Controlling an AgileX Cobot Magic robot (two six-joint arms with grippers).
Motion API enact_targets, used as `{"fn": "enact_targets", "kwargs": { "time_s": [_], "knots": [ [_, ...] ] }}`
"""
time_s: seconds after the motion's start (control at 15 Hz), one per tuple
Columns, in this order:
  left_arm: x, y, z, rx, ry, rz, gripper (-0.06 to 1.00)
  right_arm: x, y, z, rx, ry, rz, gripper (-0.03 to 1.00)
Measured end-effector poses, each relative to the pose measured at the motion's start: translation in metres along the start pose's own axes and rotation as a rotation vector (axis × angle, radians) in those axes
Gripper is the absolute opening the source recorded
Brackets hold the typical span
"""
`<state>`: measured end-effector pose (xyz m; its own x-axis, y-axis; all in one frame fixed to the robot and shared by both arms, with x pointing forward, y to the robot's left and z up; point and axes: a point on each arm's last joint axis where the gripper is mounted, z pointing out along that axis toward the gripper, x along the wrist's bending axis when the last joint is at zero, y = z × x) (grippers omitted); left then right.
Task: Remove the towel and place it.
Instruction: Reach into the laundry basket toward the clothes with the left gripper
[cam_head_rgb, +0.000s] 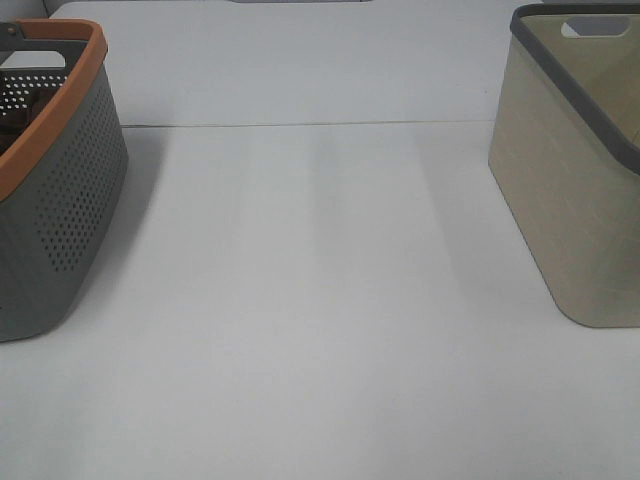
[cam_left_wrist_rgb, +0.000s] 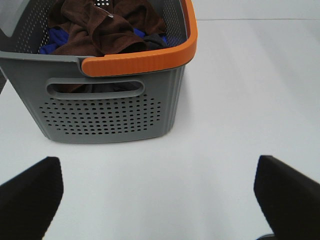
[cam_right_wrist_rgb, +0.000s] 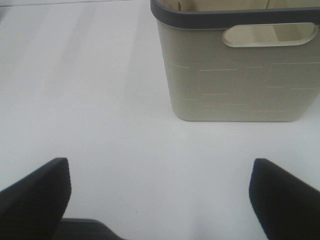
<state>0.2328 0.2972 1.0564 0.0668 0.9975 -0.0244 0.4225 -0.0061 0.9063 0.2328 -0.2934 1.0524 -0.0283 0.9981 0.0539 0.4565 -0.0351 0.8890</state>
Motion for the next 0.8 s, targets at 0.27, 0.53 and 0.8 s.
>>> {"fn": "enact_targets", "kwargs": {
  "time_s": [0.27, 0.53, 0.8],
  "knots": [
    [0.0000, 0.0000, 0.0000, 0.000, 0.000, 0.000, 0.99, 0.0000, 0.0000, 0.0000, 0.000, 0.000, 0.000, 0.90],
    [0.0000, 0.0000, 0.0000, 0.000, 0.000, 0.000, 0.99, 0.0000, 0.0000, 0.0000, 0.000, 0.000, 0.000, 0.90],
    [0.0000, 0.0000, 0.0000, 0.000, 0.000, 0.000, 0.99, 0.0000, 0.0000, 0.0000, 0.000, 0.000, 0.000, 0.90]
  ]
}}
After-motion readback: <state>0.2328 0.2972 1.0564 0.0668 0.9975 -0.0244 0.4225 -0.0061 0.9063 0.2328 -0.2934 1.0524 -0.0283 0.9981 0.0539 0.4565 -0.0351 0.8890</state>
